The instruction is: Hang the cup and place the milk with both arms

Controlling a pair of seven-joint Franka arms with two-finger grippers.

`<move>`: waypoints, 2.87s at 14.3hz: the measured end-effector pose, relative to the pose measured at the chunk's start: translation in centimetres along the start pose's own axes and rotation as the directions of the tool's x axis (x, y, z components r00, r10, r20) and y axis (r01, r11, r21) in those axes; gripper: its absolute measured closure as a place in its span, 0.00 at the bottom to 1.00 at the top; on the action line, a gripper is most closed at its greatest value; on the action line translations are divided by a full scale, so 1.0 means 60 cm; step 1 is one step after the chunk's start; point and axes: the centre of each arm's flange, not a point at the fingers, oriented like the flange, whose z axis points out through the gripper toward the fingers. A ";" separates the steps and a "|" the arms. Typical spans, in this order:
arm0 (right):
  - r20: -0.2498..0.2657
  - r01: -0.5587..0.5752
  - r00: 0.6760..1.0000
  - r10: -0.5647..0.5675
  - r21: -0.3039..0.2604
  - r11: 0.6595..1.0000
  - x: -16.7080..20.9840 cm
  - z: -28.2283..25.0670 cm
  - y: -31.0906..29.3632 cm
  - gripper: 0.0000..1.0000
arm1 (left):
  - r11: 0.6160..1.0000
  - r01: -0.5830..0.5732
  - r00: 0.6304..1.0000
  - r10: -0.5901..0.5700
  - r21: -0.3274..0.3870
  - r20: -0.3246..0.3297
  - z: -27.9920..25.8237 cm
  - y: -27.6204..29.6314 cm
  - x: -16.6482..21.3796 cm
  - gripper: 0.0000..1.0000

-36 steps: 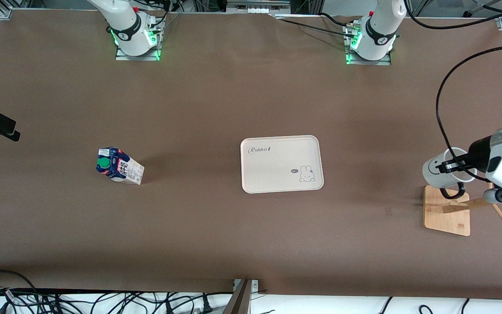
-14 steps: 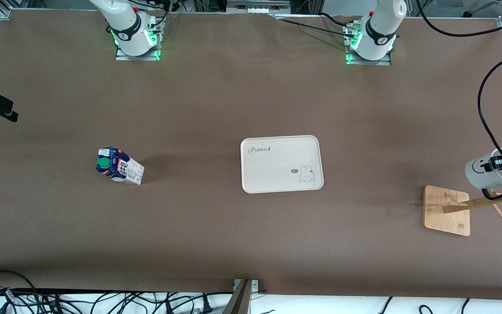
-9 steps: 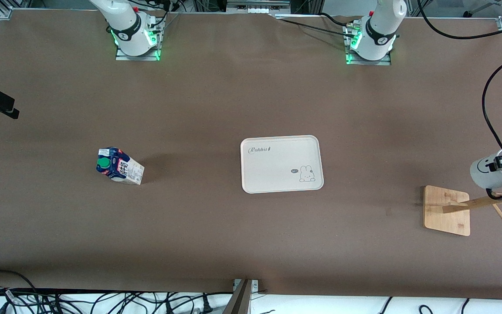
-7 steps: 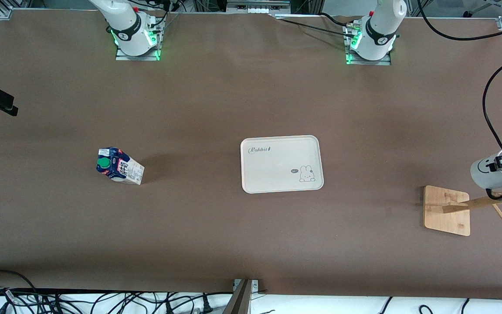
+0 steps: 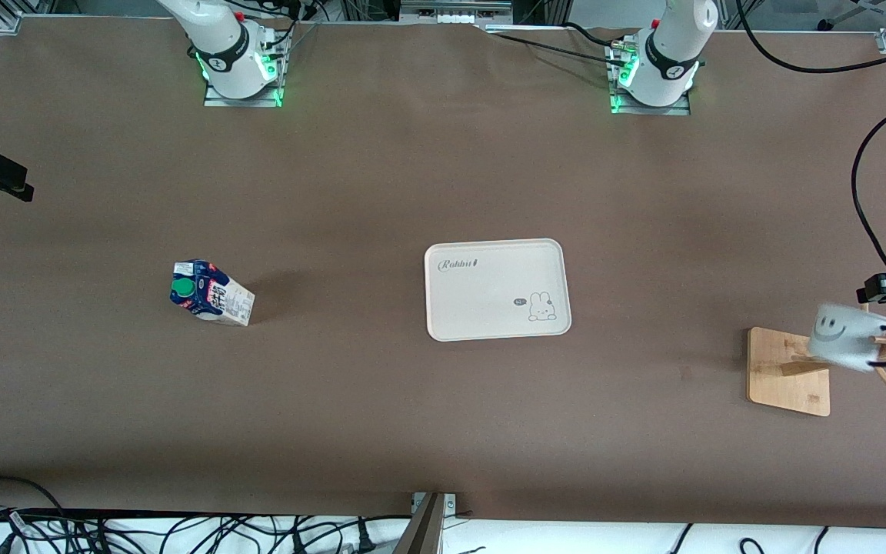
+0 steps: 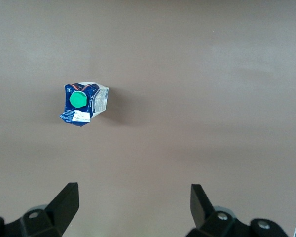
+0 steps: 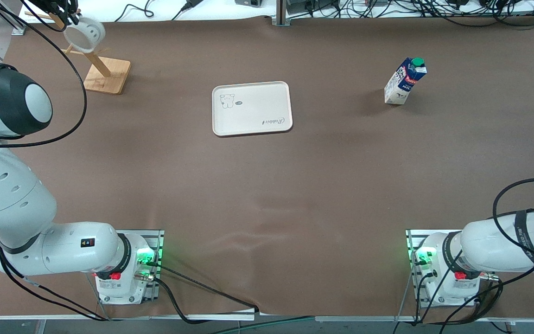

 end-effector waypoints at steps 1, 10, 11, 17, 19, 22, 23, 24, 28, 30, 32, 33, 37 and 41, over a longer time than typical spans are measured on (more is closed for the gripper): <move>0.001 0.002 1.000 -0.002 0.000 1.000 0.001 0.001 -0.002 0.00 | 1.000 -0.001 1.000 0.001 0.000 -0.001 -0.001 0.001 0.000 0.54; 0.003 0.002 1.000 -0.002 0.003 1.000 0.002 0.004 -0.003 0.00 | 0.999 -0.045 0.998 0.045 0.001 -0.033 -0.069 0.078 -0.033 0.00; 0.003 0.002 1.000 -0.002 0.007 1.000 0.003 0.004 -0.004 0.00 | 0.999 -0.046 0.998 0.046 -0.003 -0.033 -0.083 0.089 -0.051 0.00; 0.004 -0.002 1.000 0.002 0.017 1.000 0.004 0.006 -0.006 0.00 | 0.998 -0.060 0.998 0.060 -0.017 -0.023 -0.081 0.106 -0.139 0.00; 0.005 -0.006 1.000 0.006 0.038 0.999 0.006 0.008 -0.010 0.00 | 0.997 -0.079 0.996 0.079 0.000 -0.035 -0.066 0.119 -0.158 0.00; 0.002 -0.011 1.000 0.010 0.068 0.998 0.006 0.008 -0.014 0.00 | 0.996 -0.088 0.995 0.088 0.009 -0.052 -0.049 0.132 -0.172 0.00; 0.002 -0.012 1.000 0.012 0.072 0.997 0.006 0.008 -0.014 0.00 | 0.996 -0.085 0.995 0.086 0.009 -0.056 -0.044 0.134 -0.173 0.00; 0.002 -0.013 1.000 0.013 0.073 0.997 0.006 0.008 -0.014 0.00 | 0.996 -0.085 0.995 0.085 0.008 -0.058 -0.040 0.136 -0.174 0.00; 0.002 -0.014 1.000 0.014 0.073 0.997 0.006 0.008 -0.013 0.00 | 0.997 -0.071 0.995 0.071 0.008 -0.072 -0.035 0.142 -0.172 0.00; 0.003 -0.015 1.000 0.014 0.071 0.997 0.006 0.008 -0.012 0.00 | 0.998 -0.065 0.995 0.065 0.008 -0.073 -0.034 0.146 -0.171 0.00; 0.004 -0.016 1.000 0.016 0.062 0.998 0.006 0.009 -0.010 0.00 | 0.999 -0.045 0.996 0.045 0.006 -0.075 -0.034 0.150 -0.171 0.00; 0.005 -0.017 1.000 0.016 0.054 0.998 0.006 0.009 -0.008 0.00 | 0.999 -0.038 0.996 0.038 0.006 -0.076 -0.033 0.151 -0.171 0.00; 0.013 -0.013 1.000 0.013 0.012 1.000 0.008 0.014 -0.004 0.00 | 1.000 -0.020 0.996 0.020 0.004 -0.089 -0.034 0.175 -0.168 0.00; 0.016 0.018 1.000 -0.018 0.009 1.000 0.009 0.016 -0.004 0.00 | 1.000 -0.017 0.995 0.017 0.003 -0.103 -0.036 0.184 -0.166 0.00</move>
